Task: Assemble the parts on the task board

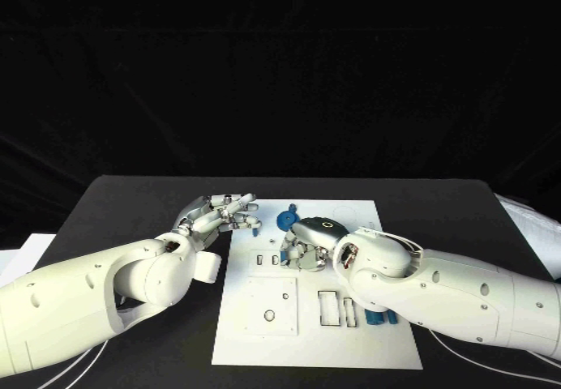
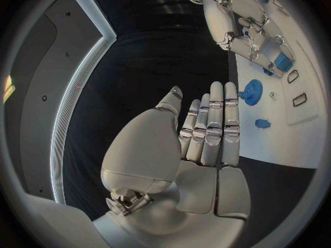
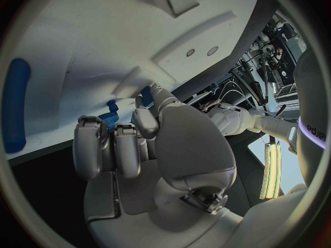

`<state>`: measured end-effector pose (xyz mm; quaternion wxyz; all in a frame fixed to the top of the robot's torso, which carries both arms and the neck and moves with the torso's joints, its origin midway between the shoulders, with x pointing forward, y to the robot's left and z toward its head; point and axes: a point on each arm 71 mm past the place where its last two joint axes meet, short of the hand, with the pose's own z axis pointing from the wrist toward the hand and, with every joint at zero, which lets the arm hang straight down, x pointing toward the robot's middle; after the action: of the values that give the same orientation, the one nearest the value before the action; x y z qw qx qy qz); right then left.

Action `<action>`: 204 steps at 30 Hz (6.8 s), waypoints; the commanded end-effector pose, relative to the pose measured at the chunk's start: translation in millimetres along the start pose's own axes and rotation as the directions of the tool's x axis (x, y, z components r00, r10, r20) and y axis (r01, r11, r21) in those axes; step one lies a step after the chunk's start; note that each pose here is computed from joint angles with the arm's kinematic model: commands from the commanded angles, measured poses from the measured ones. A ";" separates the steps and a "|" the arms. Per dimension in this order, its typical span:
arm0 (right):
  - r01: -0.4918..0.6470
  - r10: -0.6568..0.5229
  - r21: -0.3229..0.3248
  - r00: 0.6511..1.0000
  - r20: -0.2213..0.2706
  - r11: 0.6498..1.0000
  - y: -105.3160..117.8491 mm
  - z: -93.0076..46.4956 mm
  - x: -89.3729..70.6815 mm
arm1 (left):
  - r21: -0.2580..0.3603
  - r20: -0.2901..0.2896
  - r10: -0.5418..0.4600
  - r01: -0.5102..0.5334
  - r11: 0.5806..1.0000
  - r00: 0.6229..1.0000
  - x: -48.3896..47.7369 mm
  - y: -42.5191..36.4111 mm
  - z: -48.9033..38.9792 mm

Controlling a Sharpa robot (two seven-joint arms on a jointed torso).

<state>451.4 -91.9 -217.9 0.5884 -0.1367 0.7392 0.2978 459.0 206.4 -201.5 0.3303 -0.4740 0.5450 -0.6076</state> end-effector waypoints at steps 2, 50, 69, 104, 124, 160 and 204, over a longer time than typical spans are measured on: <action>0.018 -0.017 0.017 1.000 -0.024 1.000 -2.4 -0.6 5.5 | 0.011 -0.020 -0.011 0.011 1.000 1.000 2.4 -1.2 -0.1; -0.165 0.197 -0.149 0.951 0.236 0.975 -6.7 -46.8 -75.5 | -0.272 -0.129 0.361 -0.383 0.883 0.924 -1.9 13.3 -4.7; -0.362 0.347 -0.003 0.889 0.299 0.932 -60.3 -70.7 -118.8 | -0.401 -0.437 0.747 -0.852 0.337 0.501 23.9 -0.7 35.2; -0.332 0.318 0.030 0.922 0.223 0.943 -58.1 -68.4 -112.4 | -0.308 -0.600 0.754 -0.947 0.090 0.266 62.6 8.5 87.5; -0.332 0.316 0.035 0.922 0.222 0.943 -59.5 -67.6 -112.1 | -0.291 -0.632 0.734 -0.954 0.072 0.248 71.8 14.7 91.5; -0.303 0.288 0.039 0.933 0.217 0.952 -60.3 -64.0 -111.3 | -0.280 -0.650 0.718 -0.957 0.077 0.248 77.6 16.9 90.9; -0.304 0.289 0.053 0.938 0.192 0.951 -63.2 -59.7 -107.1 | -0.351 -0.523 0.767 -0.914 0.202 0.371 55.1 12.2 72.9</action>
<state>468.6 -194.4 -124.9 0.6106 0.0352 0.7018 0.3651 506.8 129.6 -206.0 0.3585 -0.0937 0.9146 -0.1619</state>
